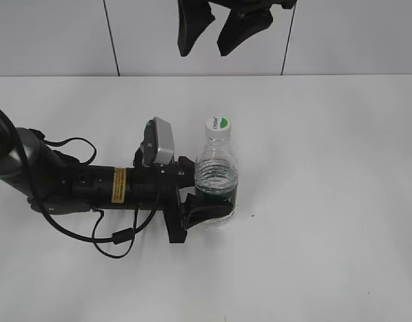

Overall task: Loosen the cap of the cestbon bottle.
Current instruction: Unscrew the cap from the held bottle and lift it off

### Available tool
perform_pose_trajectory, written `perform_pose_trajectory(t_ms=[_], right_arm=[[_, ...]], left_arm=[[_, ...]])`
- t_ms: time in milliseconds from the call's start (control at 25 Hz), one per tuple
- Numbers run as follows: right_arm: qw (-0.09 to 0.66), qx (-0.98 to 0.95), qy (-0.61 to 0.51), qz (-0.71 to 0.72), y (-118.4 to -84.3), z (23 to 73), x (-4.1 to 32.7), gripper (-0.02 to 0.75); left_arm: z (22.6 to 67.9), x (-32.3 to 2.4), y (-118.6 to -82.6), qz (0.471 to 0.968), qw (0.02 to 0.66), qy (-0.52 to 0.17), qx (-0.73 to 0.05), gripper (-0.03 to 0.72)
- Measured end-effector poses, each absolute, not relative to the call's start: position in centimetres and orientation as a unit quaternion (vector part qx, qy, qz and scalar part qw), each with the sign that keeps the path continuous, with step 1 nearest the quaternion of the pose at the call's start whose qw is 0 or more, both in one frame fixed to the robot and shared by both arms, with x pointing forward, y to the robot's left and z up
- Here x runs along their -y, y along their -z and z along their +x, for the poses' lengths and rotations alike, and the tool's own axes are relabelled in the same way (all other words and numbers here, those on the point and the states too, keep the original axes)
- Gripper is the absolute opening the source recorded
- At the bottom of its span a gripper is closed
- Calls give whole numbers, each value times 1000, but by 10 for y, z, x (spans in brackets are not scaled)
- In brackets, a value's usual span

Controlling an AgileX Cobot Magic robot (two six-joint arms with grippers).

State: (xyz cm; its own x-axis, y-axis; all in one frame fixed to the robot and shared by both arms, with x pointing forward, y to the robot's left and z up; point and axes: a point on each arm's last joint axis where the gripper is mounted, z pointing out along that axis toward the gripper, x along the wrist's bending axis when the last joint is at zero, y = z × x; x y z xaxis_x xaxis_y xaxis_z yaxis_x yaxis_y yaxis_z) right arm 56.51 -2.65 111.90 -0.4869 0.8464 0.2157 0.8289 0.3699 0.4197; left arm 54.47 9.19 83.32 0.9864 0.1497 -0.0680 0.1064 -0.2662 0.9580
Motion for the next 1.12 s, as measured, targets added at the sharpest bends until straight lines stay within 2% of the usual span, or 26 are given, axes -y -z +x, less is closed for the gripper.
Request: perform_pose_trajectory(t_ms=[160,400,1120], right_arm=[[9,-814,-232,532,-1113,565,27,432],[-19,-804,-177,568,-1079,559,31,432],[-34,-800,-143,582,-1059,554,34,432]], left_arm=[[545,-92,-833,795,601,-18,-81,412],[545,-92,-833,795,601,-18,-81,412],[545,-92,-833,795,601,-18,-81,412]])
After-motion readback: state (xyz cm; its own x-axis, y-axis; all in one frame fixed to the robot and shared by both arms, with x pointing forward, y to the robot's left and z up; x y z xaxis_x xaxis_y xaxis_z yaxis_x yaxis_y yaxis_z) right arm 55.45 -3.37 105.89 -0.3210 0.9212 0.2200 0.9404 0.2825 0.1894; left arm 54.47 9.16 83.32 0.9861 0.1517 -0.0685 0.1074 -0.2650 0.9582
